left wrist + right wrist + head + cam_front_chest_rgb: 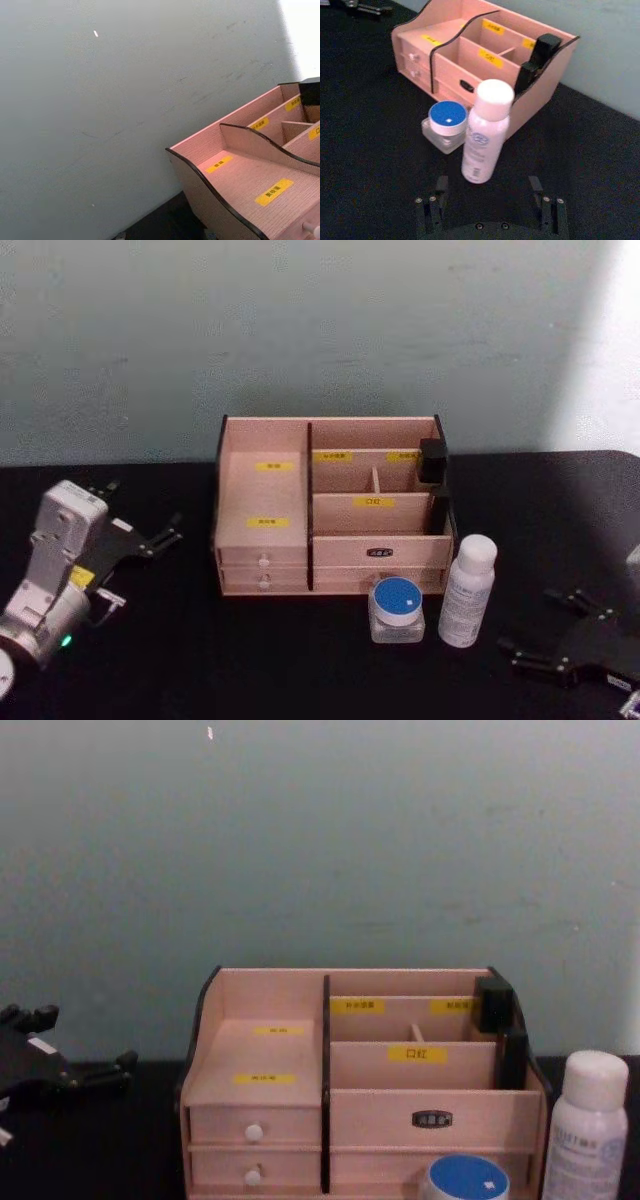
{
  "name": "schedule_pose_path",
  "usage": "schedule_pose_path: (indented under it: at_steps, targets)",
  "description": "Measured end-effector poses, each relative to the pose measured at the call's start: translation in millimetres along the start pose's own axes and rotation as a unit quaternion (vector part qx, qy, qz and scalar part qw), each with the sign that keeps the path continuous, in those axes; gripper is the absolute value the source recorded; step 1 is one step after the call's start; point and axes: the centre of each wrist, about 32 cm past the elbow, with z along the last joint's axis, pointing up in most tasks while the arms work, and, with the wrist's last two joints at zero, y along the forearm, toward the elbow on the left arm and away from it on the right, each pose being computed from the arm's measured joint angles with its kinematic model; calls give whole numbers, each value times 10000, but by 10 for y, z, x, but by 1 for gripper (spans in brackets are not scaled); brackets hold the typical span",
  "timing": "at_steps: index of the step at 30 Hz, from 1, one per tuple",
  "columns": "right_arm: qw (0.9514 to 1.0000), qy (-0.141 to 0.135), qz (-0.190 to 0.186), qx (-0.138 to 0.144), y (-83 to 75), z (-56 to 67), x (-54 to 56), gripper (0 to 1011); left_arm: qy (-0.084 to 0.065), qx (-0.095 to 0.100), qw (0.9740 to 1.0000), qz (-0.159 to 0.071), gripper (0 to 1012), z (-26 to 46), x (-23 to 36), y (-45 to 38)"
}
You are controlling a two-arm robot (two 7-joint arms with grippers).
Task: Pick up the facial cleanser and watermelon frost from the table and place them into the tiered storage box.
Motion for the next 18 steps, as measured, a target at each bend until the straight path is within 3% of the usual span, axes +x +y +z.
schedule_pose_path:
  at_steps: [8, 18]
  targets:
    - [9997, 168, 117, -164, 96, 64, -33, 1002, 0, 0, 10000, 0, 1001, 0, 0, 0]
    - [9994, 258, 193, -154, 295, 103, -20, 1002, 0, 1, 10000, 0, 1001, 0, 0, 0]
